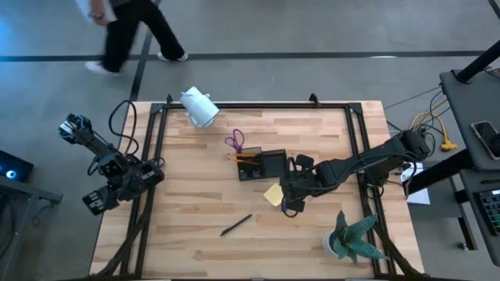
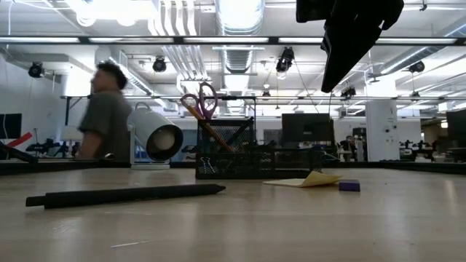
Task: Pick and place office supplies into organizer
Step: Put the black pen into the black desk organizer
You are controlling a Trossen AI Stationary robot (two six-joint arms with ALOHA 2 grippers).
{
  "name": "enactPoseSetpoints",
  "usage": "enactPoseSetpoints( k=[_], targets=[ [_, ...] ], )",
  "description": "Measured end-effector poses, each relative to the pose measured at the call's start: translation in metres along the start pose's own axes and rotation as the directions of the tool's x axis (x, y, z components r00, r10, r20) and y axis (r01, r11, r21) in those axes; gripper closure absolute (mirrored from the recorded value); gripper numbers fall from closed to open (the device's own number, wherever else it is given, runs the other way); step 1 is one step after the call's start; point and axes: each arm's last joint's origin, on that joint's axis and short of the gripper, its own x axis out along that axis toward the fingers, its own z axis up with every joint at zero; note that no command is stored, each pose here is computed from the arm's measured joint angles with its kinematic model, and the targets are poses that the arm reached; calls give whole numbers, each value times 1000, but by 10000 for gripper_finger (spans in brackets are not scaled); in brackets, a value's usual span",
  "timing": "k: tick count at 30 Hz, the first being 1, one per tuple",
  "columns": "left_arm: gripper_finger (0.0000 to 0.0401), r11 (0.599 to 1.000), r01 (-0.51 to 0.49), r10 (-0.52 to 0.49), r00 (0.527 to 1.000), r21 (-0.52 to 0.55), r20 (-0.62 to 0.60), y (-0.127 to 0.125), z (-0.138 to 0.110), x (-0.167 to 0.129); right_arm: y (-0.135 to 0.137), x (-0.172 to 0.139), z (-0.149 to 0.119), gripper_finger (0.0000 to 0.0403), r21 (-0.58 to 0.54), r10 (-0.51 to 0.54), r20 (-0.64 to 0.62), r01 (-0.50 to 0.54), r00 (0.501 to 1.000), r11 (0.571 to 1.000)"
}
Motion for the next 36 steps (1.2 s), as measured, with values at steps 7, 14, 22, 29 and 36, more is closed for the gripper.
enactPoseSetpoints(
  k=[7,14,22,29,36],
  targets=[
    [273,1000,8,-8,1000,1,0,0,0,0,0,0,0,364,0,0,0,0,1000,1000],
    [273,990,-17,18,1000,139,-5,2,-3,0,0,0,0,364,0,0,0,0,1000,1000],
    [274,733,-624,664,743,270,-84,30,-37,-10,0,0,0,364,-1,-1,-2,1,1000,1000],
    [287,158,-949,884,12,274,-467,39,-92,-63,0,0,0,364,-2,-2,-3,2,1000,1000],
    [303,-20,-963,672,-213,270,-709,39,-153,-95,0,0,-1,364,2,-4,-6,4,1000,1000]
  ],
)
